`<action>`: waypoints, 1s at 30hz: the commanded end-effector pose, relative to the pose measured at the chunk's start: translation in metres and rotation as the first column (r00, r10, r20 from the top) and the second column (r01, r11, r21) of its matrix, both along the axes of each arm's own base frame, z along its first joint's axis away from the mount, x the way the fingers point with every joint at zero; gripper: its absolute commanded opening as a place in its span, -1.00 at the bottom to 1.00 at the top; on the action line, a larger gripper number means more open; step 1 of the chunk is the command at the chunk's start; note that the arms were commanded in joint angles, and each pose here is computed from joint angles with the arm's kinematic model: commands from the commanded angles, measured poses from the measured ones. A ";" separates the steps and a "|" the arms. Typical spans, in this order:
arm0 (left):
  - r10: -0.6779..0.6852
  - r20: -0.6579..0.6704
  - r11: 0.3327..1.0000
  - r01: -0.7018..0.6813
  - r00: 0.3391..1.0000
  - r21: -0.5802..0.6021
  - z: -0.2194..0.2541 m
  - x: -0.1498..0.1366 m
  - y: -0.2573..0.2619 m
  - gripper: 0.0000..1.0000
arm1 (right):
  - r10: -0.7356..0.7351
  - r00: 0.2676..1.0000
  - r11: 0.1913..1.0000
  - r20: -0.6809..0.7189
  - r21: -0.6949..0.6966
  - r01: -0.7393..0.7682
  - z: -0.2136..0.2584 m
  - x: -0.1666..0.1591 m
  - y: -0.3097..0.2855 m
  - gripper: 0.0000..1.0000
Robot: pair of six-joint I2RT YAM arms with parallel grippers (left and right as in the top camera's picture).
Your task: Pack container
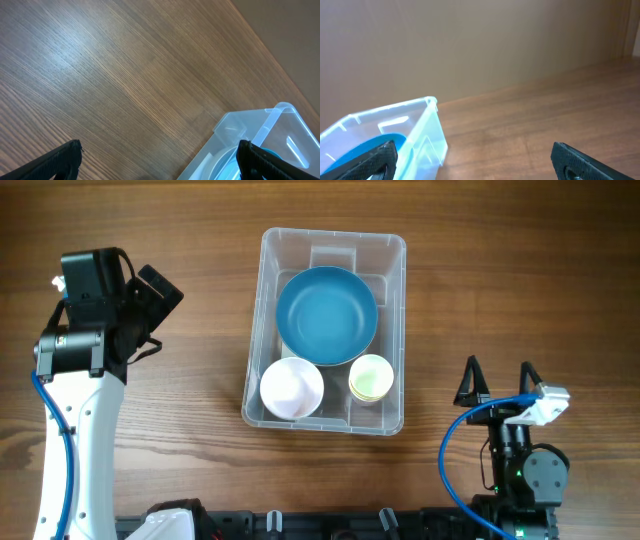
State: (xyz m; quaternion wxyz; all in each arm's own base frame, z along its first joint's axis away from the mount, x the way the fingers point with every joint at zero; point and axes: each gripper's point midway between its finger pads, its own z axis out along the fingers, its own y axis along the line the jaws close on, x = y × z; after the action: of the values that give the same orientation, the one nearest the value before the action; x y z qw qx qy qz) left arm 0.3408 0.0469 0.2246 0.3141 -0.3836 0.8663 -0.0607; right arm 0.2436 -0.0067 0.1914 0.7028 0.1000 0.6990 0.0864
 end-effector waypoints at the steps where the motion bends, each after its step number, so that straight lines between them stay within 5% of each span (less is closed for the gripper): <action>1: -0.003 0.010 1.000 0.003 1.000 -0.005 0.003 0.001 0.000 0.99 | 0.026 0.999 0.999 -0.031 -0.029 -0.027 -0.008 -0.001 0.005 1.00; 5: -0.003 0.010 1.000 0.003 1.000 -0.004 0.003 0.001 0.000 1.00 | 0.030 0.996 0.999 -0.083 -0.033 -0.033 -0.022 -0.002 0.006 1.00; 13: -0.003 0.010 1.000 0.003 1.000 -0.004 0.003 0.001 0.000 1.00 | 0.028 0.996 0.965 -0.085 -0.256 -0.049 -0.021 -0.002 0.006 1.00; 30: -0.003 0.010 1.000 0.003 1.000 -0.004 0.003 0.001 0.000 0.99 | 0.028 0.996 0.966 -0.085 -0.255 -0.049 -0.021 -0.001 0.006 0.99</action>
State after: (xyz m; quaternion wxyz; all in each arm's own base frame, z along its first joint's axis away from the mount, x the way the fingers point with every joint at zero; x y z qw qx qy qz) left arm 0.3408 0.0469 0.2246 0.3141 -0.3836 0.8663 -0.0607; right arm 0.2426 -0.0054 0.1681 0.6744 0.0128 0.7383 0.0033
